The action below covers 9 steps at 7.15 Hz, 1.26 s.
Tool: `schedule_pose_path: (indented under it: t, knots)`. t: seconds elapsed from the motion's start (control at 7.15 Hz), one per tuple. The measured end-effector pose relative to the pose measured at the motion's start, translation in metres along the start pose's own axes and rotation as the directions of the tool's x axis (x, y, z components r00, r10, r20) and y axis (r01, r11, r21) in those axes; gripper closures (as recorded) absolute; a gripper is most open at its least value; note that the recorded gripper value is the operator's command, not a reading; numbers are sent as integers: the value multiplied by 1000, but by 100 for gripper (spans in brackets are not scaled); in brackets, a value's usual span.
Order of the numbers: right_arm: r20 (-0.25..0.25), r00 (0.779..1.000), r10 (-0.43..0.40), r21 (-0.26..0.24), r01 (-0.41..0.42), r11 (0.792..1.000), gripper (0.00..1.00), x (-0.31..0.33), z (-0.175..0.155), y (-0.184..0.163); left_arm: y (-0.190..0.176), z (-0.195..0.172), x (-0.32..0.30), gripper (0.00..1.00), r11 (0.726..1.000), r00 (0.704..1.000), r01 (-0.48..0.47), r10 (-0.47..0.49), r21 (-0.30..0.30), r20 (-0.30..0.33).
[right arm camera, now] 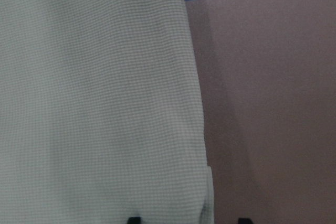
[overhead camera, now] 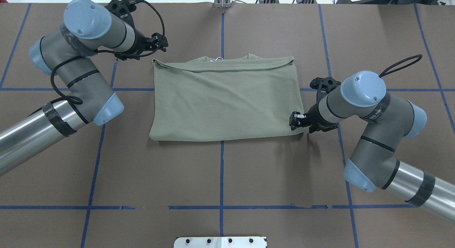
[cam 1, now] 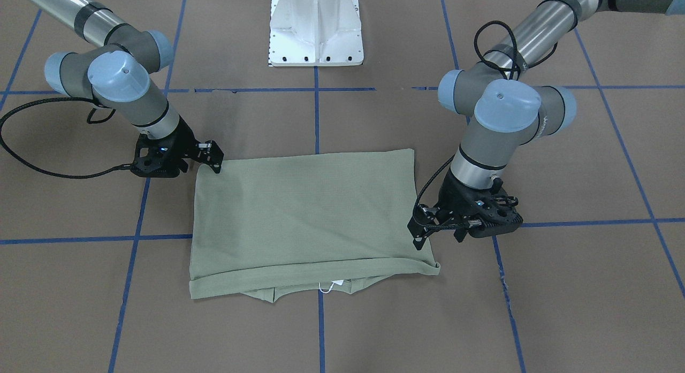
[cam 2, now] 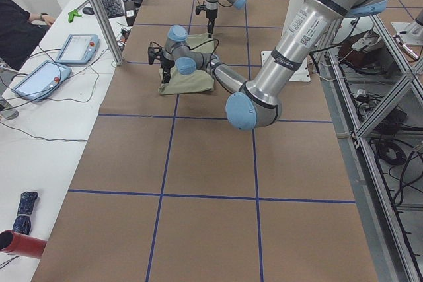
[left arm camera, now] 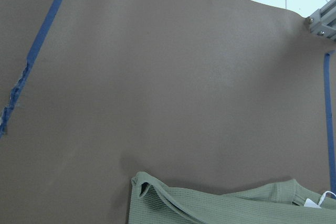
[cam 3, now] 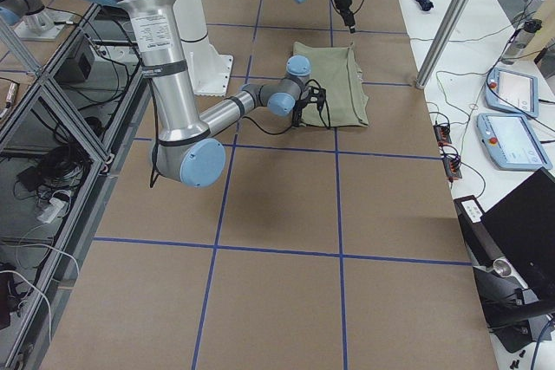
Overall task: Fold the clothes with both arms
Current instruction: 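Drag the shirt corner with the right gripper, rotating the shirt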
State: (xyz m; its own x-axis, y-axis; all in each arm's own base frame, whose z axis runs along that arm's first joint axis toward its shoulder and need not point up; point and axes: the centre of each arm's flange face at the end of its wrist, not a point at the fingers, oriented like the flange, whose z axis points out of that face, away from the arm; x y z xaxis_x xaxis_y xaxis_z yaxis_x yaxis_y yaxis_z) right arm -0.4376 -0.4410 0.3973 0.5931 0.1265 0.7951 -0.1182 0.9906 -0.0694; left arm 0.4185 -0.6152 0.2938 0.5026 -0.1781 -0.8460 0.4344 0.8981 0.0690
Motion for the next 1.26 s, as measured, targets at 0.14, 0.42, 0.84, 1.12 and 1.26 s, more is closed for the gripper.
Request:
schedule_pose_path:
  t: [0.14,0.42,0.84,1.12,1.26]
  knots:
    - [1,1000,-3,-4,3,1000,100,-1,0,2,0,0,0,0,1000,1000,-1,1,0,-1]
    - [5,1000,-7,-6,7,1000,100,0,-2,5,0,-1,3,1,1000,1000,-2,2,-1,-4]
    - [19,998,-58,-60,59,996,100,27,-24,70,0,-4,9,1,1000,1000,0,0,2,-13]
    - [43,991,-124,-168,129,977,100,38,-42,144,1,-9,13,1,1000,1000,-1,1,6,-24]
    - [55,986,-157,-243,166,956,100,46,-52,182,1,-13,15,1,1000,1000,-2,3,8,-30]
